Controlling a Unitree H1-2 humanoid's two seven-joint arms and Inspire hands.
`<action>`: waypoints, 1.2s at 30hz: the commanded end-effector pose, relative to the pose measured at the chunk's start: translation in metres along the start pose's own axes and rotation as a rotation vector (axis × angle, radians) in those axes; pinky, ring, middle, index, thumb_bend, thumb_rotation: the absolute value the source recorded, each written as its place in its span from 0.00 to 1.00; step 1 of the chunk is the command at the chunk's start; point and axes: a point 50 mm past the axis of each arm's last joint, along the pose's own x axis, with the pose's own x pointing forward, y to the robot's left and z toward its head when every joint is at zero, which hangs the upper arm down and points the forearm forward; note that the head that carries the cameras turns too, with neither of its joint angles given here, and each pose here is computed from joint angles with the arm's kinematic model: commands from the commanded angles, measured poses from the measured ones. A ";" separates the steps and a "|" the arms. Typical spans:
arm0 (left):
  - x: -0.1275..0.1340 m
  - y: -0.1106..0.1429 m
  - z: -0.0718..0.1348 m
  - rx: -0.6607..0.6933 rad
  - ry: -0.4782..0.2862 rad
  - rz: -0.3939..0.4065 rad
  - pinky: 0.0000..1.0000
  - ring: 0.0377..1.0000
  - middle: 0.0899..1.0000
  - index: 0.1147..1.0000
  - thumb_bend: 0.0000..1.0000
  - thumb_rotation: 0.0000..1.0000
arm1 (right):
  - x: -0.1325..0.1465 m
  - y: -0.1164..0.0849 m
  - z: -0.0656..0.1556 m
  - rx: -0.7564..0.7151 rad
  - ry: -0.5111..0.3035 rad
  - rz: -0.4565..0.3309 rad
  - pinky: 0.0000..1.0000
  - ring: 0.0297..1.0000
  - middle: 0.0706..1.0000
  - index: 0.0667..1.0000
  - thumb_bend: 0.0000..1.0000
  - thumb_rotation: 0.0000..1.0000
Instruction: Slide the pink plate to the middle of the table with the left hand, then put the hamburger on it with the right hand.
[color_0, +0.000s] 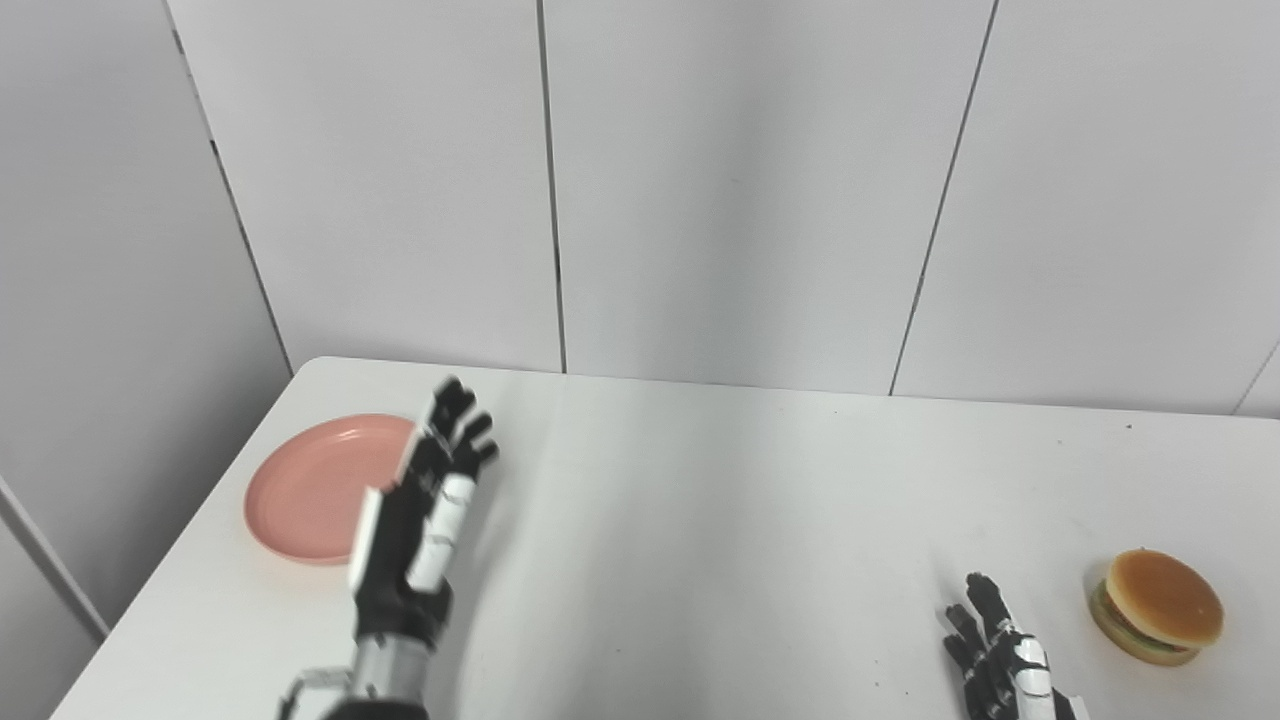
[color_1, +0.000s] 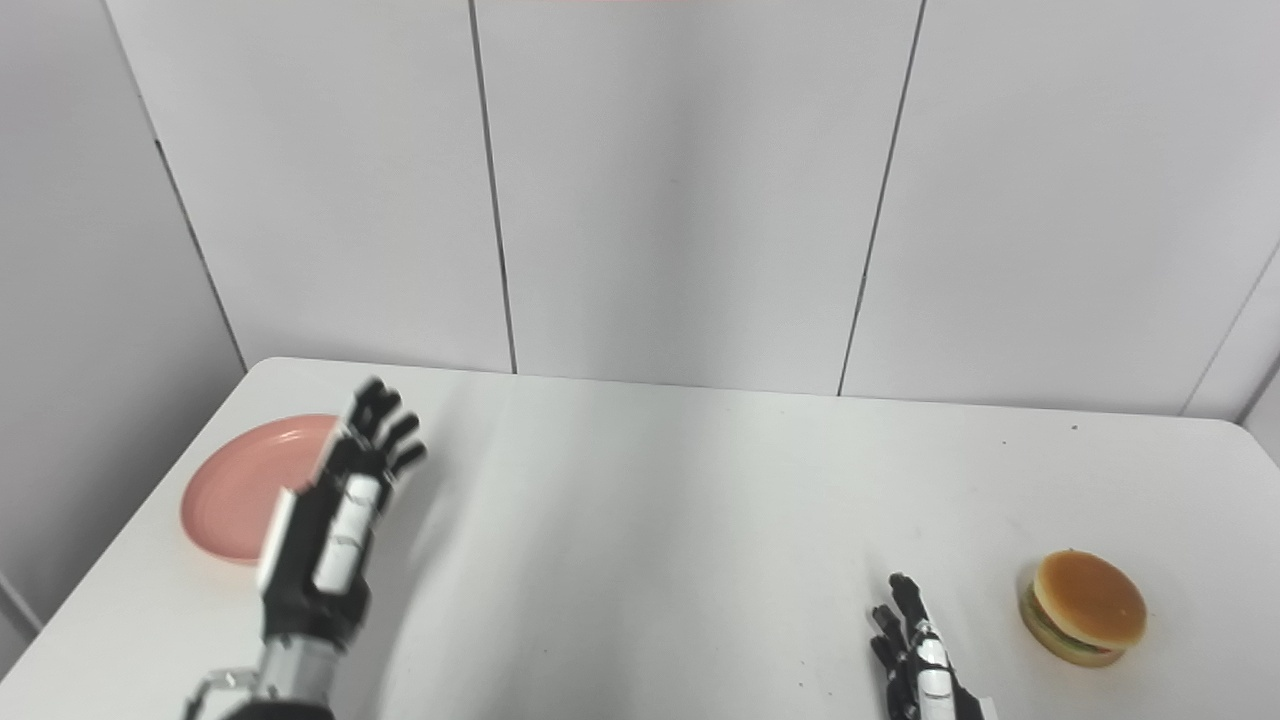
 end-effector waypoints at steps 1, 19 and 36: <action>0.019 0.013 0.022 0.013 -0.071 0.000 0.86 0.88 0.92 0.87 0.82 0.76 | -0.015 -0.006 -0.016 0.010 0.088 -0.038 0.98 0.96 1.00 0.93 0.73 1.00; 0.057 0.107 0.050 0.083 -0.114 0.127 0.83 0.87 0.87 0.85 0.87 0.77 | -0.016 -0.004 -0.014 0.015 0.093 -0.045 0.98 0.96 1.00 0.93 0.73 1.00; 0.072 0.215 0.017 0.056 0.003 0.197 0.78 0.85 0.87 0.88 0.89 0.76 | -0.015 -0.003 -0.014 0.002 0.105 -0.034 0.97 0.97 1.00 0.94 0.72 1.00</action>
